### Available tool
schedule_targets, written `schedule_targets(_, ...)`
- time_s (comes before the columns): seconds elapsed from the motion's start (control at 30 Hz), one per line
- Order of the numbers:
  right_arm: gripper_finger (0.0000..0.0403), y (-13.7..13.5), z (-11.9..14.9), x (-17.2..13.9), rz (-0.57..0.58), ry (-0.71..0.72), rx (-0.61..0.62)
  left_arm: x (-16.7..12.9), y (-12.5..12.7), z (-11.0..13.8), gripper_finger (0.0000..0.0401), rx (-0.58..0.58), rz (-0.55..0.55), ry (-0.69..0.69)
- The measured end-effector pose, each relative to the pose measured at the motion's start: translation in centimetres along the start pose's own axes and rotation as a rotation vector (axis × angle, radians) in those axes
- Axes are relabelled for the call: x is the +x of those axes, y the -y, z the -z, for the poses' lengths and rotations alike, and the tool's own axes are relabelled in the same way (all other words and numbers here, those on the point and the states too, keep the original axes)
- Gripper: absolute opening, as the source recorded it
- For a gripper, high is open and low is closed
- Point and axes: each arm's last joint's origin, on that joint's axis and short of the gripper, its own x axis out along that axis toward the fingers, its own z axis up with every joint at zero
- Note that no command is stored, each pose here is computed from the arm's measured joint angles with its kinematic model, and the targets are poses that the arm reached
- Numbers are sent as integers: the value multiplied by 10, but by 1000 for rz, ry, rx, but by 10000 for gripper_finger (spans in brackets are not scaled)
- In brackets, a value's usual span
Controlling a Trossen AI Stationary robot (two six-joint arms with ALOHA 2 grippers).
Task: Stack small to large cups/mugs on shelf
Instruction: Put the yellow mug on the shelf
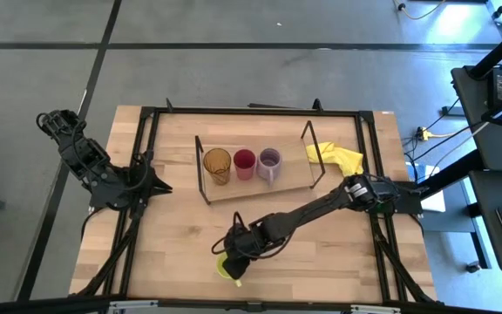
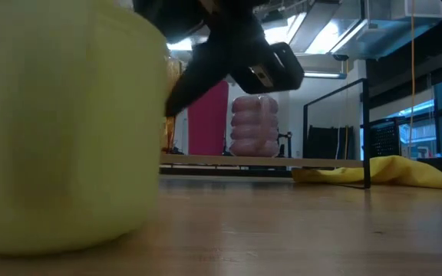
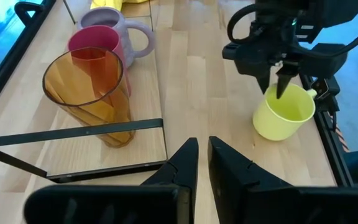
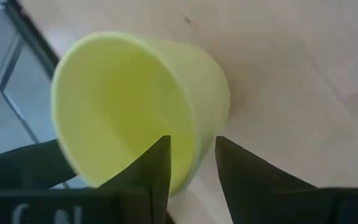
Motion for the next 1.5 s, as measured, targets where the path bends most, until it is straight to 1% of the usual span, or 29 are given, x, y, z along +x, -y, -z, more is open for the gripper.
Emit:
schedule_targets(0.17,103,4,-2,1,33,17,11,0,0,0,29,0,0,-1)
schedule_targets(0.43,22,16,-12,-1,107,6,40,0,0,0,31,-13,0,-1)
schedule_targets(0.5,12,18,-15,-3,126,30,41,0,0,0,29,-16,0,-1)
schedule_targets(0.6,13,20,-18,-12,164,88,46,0,0,0,28,-16,0,-1)
schedule_targets(0.7,11,20,-18,-32,227,124,50,0,0,0,28,-16,0,-1)
schedule_targets(0.83,11,24,-13,-68,384,120,84,0,0,0,28,-9,0,-1)
schedule_targets(1.0,11,32,-2,-109,600,115,185,0,0,0,28,-7,0,0)
schedule_targets(1.03,11,31,-1,-113,603,130,194,0,0,0,28,-7,0,-1)
schedule_targets(1.1,11,27,-1,-120,550,174,227,0,0,0,28,-7,-1,-1)
schedule_targets(1.2,11,30,1,-127,562,221,328,0,0,0,28,-4,-3,-3)
schedule_targets(1.27,11,33,0,-125,570,285,373,0,0,1,28,1,-8,-10)
schedule_targets(1.3,11,36,1,-123,592,304,387,0,-1,2,28,3,-10,-14)
schedule_targets(1.4,11,45,-4,-127,622,356,394,0,-1,2,28,8,-14,-20)
schedule_targets(1.5,15,55,-15,-137,648,427,383,0,-1,2,28,8,-14,-20)
